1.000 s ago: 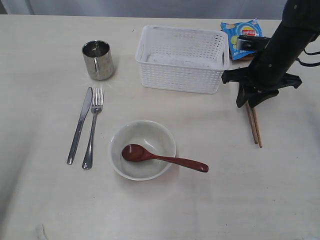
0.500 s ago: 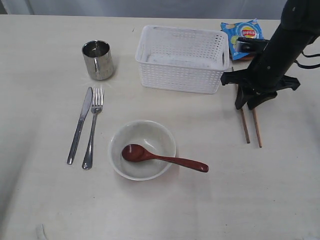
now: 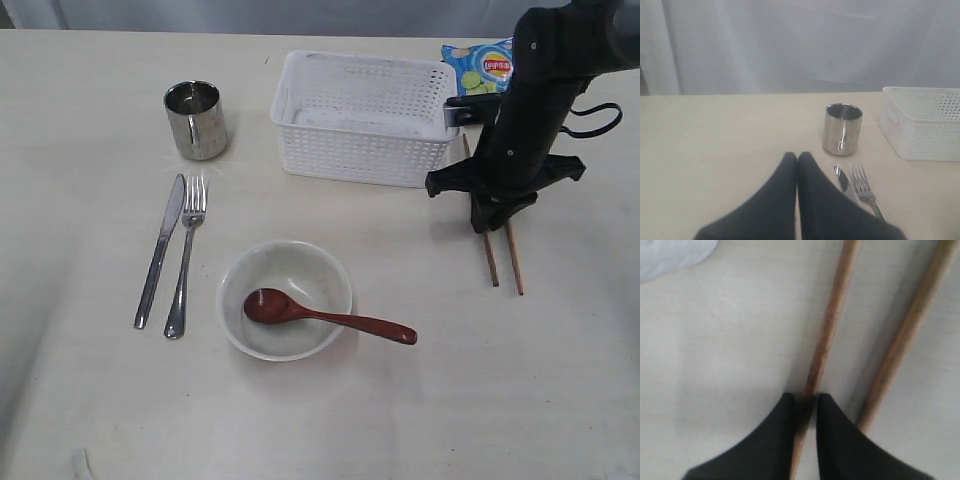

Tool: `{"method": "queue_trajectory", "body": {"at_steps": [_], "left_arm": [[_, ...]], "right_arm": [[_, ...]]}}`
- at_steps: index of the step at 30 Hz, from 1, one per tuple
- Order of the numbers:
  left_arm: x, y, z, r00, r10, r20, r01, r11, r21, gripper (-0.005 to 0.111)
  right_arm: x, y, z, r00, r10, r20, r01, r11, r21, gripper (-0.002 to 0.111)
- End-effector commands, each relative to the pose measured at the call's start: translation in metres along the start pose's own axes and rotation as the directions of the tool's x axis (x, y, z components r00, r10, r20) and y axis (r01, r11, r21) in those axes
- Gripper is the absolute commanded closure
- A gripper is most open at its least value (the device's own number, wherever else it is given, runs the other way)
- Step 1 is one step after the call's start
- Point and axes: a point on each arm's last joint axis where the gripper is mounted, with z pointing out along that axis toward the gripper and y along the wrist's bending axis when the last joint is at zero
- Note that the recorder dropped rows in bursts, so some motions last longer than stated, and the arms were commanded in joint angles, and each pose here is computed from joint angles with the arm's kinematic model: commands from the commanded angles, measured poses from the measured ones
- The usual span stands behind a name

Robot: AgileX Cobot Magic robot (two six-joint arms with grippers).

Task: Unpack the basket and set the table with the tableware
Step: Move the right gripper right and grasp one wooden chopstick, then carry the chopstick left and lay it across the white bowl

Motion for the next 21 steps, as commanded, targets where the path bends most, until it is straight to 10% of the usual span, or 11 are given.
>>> {"method": "queue_trajectory", "body": {"at_steps": [1, 21], "left_arm": [[0.0, 0.0, 0.0, 1.0, -0.013, 0.011, 0.013, 1.0, 0.005, 0.107], [0.0, 0.0, 0.0, 1.0, -0.013, 0.011, 0.013, 1.0, 0.005, 0.107]], "right_arm": [[0.002, -0.002, 0.01, 0.999, -0.017, -0.033, 0.018, 0.999, 0.03, 0.109], [0.052, 0.027, -0.163, 0.923, 0.009, 0.386, 0.04, 0.992, -0.117, 0.109]]}}
